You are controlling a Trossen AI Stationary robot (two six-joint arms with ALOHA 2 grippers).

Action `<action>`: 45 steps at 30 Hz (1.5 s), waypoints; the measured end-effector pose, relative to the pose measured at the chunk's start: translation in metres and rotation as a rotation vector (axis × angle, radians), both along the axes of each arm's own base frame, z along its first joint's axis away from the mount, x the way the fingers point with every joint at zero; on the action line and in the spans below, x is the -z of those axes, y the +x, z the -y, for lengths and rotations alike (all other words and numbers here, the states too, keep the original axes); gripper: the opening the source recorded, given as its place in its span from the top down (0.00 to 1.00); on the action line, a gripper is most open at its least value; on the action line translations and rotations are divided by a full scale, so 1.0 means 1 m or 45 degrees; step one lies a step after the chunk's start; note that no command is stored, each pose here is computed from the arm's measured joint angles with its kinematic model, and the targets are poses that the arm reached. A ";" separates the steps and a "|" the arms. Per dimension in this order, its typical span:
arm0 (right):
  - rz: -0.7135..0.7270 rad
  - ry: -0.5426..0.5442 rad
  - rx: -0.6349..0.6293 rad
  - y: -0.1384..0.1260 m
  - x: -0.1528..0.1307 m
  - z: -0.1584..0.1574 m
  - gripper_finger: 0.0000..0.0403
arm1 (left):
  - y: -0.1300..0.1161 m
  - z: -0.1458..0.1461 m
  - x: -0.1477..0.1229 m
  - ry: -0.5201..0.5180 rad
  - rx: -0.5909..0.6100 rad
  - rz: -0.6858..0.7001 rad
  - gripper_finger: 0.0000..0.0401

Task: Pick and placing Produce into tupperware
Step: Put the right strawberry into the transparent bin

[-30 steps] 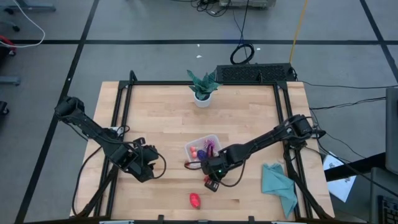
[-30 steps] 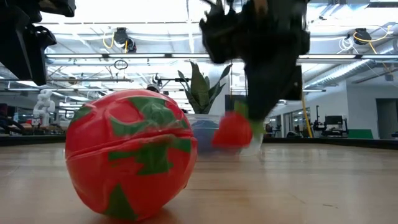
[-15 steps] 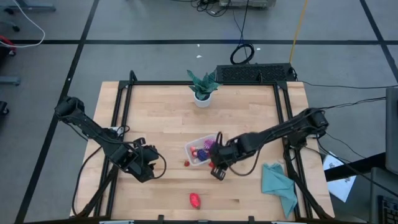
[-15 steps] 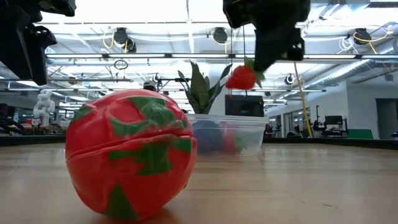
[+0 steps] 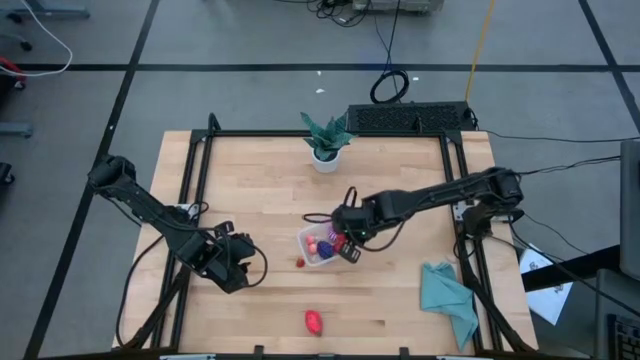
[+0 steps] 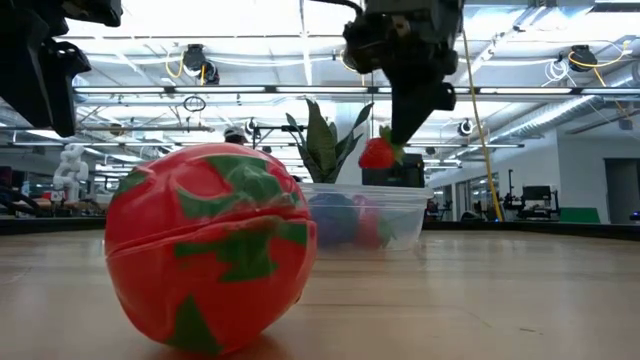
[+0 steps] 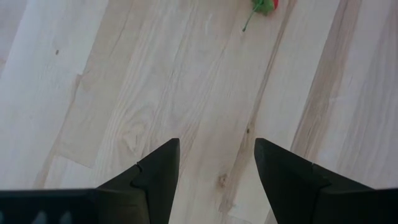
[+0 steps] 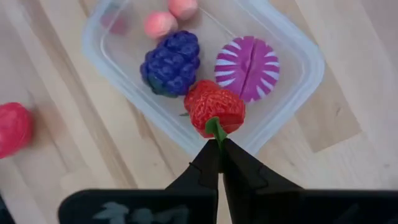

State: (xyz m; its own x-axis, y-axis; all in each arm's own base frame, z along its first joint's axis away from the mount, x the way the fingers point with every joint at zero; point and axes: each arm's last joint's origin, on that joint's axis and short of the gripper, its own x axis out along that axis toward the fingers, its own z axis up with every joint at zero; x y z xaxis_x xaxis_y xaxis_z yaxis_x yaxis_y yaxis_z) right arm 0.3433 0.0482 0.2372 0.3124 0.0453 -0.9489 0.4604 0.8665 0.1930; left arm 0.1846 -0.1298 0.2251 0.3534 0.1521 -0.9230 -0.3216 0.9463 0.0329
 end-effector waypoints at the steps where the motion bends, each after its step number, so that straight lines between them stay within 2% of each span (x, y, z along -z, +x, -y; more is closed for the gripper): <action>1: -0.011 -0.006 -0.011 0.003 0.000 0.000 1.00 | 0.000 0.000 0.000 0.001 0.000 0.000 0.47; 11: -0.129 -0.014 -0.118 0.024 0.015 -0.003 1.00 | 0.001 -0.002 0.000 0.003 -0.008 0.002 0.47; 45: -0.145 -0.028 -0.152 0.029 0.025 -0.001 1.00 | 0.002 -0.001 0.000 -0.008 -0.008 0.018 0.47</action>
